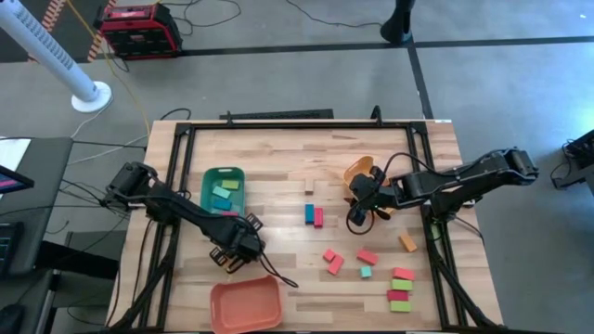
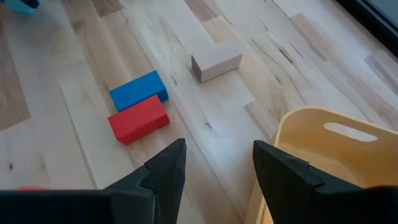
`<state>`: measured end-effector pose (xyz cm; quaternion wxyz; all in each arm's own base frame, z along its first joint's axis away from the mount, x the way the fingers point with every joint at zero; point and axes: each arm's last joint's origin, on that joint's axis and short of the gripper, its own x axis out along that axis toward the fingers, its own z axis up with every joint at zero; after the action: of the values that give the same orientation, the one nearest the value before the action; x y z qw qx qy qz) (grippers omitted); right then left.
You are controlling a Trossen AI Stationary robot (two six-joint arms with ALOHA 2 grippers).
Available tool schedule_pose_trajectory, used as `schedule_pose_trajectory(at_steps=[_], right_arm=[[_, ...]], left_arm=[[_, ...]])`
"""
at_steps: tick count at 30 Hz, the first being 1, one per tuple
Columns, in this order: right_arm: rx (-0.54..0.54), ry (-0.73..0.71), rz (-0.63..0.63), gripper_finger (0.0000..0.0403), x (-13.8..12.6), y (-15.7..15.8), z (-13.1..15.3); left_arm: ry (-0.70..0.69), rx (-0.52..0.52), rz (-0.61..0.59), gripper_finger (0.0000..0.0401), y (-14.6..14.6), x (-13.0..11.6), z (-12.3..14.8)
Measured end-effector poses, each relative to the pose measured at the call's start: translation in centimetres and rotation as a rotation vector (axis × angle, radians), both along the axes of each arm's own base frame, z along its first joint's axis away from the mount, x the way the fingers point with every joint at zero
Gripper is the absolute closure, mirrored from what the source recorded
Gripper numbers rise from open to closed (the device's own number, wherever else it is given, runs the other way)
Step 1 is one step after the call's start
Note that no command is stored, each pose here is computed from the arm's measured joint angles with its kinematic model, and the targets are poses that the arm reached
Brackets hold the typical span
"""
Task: Sort blocks by size
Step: Put the top light blue cube block into the yellow bin
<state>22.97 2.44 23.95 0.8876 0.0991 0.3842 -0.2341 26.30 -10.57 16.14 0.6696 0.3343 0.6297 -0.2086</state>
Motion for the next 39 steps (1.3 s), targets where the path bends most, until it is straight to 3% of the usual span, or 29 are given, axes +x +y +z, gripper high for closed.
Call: schedule_pose_trajectory(at_steps=[5,13,20,31,39], right_arm=[[-0.002,-0.006,0.001,0.0186,0.0,0.1,0.0],[-0.001,-0.009,0.001,0.0186,0.1,0.1,0.1],[-0.003,-0.008,0.003,0.0186,0.1,0.1,0.0],[-0.005,-0.006,0.006,0.0186,0.0,0.1,0.0],[-0.023,0.005,0.028,0.0186,0.0,0.1,0.0]], left_arm=[[-0.007,0.025,0.027,0.0205,0.5,0.1,0.0],[0.02,0.009,0.013,0.0275,0.5,0.0,0.0],[0.008,-0.005,0.01,0.0275,0.4,0.3,0.5],[-0.062,-0.049,0.055,0.0275,-0.8,2.4,5.9],[-0.113,-0.162,0.046,0.0274,-3.7,2.6,9.7]])
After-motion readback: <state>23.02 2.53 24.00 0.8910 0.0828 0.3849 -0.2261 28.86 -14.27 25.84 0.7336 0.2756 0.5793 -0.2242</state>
